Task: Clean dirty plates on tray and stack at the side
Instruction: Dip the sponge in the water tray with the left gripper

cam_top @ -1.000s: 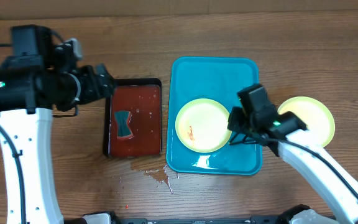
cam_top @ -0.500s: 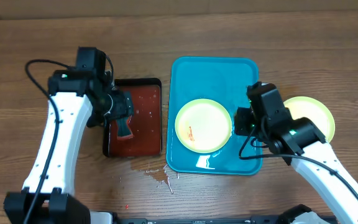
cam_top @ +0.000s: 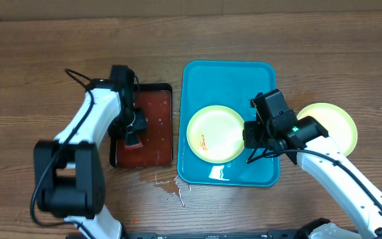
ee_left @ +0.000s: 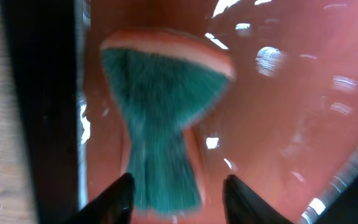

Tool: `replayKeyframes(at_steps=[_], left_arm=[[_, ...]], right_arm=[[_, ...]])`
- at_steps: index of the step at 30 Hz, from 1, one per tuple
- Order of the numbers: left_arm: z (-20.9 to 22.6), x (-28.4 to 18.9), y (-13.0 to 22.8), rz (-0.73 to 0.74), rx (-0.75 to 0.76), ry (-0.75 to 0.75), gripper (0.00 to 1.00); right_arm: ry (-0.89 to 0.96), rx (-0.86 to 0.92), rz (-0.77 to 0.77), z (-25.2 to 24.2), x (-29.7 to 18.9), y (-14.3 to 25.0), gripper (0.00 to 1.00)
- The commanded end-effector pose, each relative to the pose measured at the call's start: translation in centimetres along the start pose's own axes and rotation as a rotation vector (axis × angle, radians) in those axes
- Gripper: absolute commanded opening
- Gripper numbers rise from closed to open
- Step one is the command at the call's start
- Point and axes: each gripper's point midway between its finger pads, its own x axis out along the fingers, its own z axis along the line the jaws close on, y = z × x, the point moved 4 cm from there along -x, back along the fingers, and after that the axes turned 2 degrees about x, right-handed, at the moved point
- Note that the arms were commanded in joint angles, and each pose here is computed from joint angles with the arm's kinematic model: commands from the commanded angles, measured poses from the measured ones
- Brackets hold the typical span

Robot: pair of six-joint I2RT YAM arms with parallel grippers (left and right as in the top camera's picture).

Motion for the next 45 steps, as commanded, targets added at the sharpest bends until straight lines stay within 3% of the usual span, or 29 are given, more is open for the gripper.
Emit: replayKeyframes(at_steps=[1, 3, 5, 12, 17, 23, 31, 33, 38, 42, 45], left_arm=[[0.2, 2.4, 0.2, 0.055, 0.010, -0.045, 0.32], [0.2, 3.2, 0.2, 0.073, 0.008, -0.050, 0.22], [0.2, 3.5, 0.2, 0.081, 0.008, -0.053, 0.04], [0.1, 1.6, 0.0, 0.056, 0.007, -0.041, 0.04], [-0.1, -1.8, -0.5, -0.008, 0.008, -0.021, 0.04], [-0.2, -6.5, -0.4, -0.111, 0.031, 0.011, 0.04], [-0.5, -8.5, 0.2, -0.162, 0.051, 0.027, 0.04], [-0.5, -8.4, 0.3, -0.157, 0.051, 0.026, 0.04], [-0.7, -8.4, 0.4, -0.155, 0.075, 0.024, 0.04], [-0.9, -8.4, 0.4, -0.157, 0.088, 0.024, 0.04], [-0.9, -8.5, 0.5, -0.156, 0.088, 0.024, 0.04]], right_arm=[[-0.006, -0.007, -0.003, -0.1, -0.1, -0.1, 0.38], [-0.006, -0.007, -0.003, -0.1, -0.1, -0.1, 0.38], [-0.005, -0.007, -0.003, -0.1, -0.1, -0.1, 0.37], [0.133, 0.094, -0.105, -2.4, -0.3, -1.8, 0.34], [0.124, 0.108, -0.167, -3.6, -0.4, -3.7, 0.40], [0.007, -0.045, -0.060, -2.0, 2.7, -3.2, 0.49], [0.050, -0.031, 0.101, -3.0, 9.1, -1.5, 0.53], [0.016, -0.027, 0.135, -2.6, 9.6, -1.0, 0.48], [-0.072, 0.045, 0.210, -1.6, 10.7, 0.1, 0.06], [0.014, 0.205, 0.213, -2.6, 10.9, 0.4, 0.04], [0.017, 0.223, 0.218, -2.6, 10.9, 0.5, 0.04]])
